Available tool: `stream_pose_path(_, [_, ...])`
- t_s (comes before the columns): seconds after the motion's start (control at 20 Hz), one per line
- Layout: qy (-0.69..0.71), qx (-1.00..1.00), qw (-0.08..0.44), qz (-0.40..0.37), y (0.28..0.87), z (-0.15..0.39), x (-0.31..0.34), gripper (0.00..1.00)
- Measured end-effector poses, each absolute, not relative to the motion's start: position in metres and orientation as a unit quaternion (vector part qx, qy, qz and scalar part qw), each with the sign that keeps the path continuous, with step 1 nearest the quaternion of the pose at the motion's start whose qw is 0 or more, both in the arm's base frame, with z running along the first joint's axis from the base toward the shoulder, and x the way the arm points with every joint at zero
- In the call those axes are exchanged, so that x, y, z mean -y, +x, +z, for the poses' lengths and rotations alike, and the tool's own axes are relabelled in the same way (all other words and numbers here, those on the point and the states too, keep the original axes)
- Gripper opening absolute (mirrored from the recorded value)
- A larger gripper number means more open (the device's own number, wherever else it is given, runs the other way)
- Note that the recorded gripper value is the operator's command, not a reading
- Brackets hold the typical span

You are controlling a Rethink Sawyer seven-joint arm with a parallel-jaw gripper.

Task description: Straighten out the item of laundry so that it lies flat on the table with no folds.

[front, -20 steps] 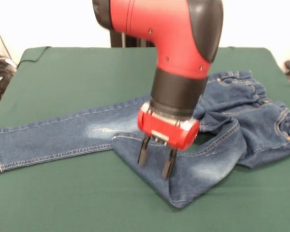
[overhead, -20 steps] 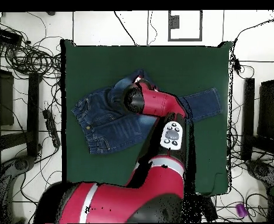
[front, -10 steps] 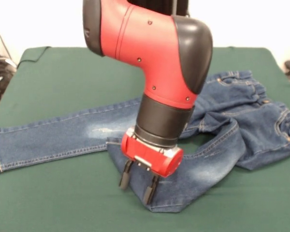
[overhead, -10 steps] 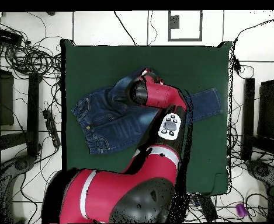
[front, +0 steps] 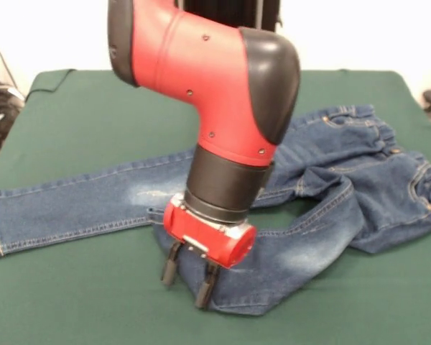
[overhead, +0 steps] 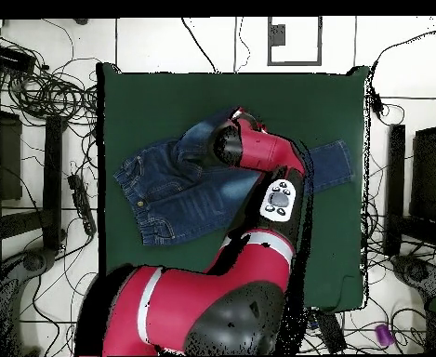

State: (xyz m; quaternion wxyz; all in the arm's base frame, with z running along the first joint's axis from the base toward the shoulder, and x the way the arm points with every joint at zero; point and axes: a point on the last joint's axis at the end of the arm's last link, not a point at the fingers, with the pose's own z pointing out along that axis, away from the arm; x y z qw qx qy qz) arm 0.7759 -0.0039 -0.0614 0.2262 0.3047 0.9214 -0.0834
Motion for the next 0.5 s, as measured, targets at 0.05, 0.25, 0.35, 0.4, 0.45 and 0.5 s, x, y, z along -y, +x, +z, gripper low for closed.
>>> stream_pose_path(0.05, [0.306,-0.921,0.226,-0.083,0.775,-0.062,0.011,1.0])
stream_pose_path(0.25, [0.306,-0.92,0.229,-0.083,0.771,-0.059,0.047,1.0])
stream_pose_path(0.35, [0.303,-0.921,0.229,-0.089,0.766,-0.058,0.065,1.0])
stream_pose_path(0.4, [0.3,-0.921,0.229,-0.095,0.761,-0.057,0.078,1.0])
stream_pose_path(0.45, [0.298,-0.922,0.228,-0.1,0.757,-0.057,0.089,1.0])
stream_pose_path(0.5, [0.296,-0.922,0.226,-0.104,0.753,-0.057,0.097,1.0])
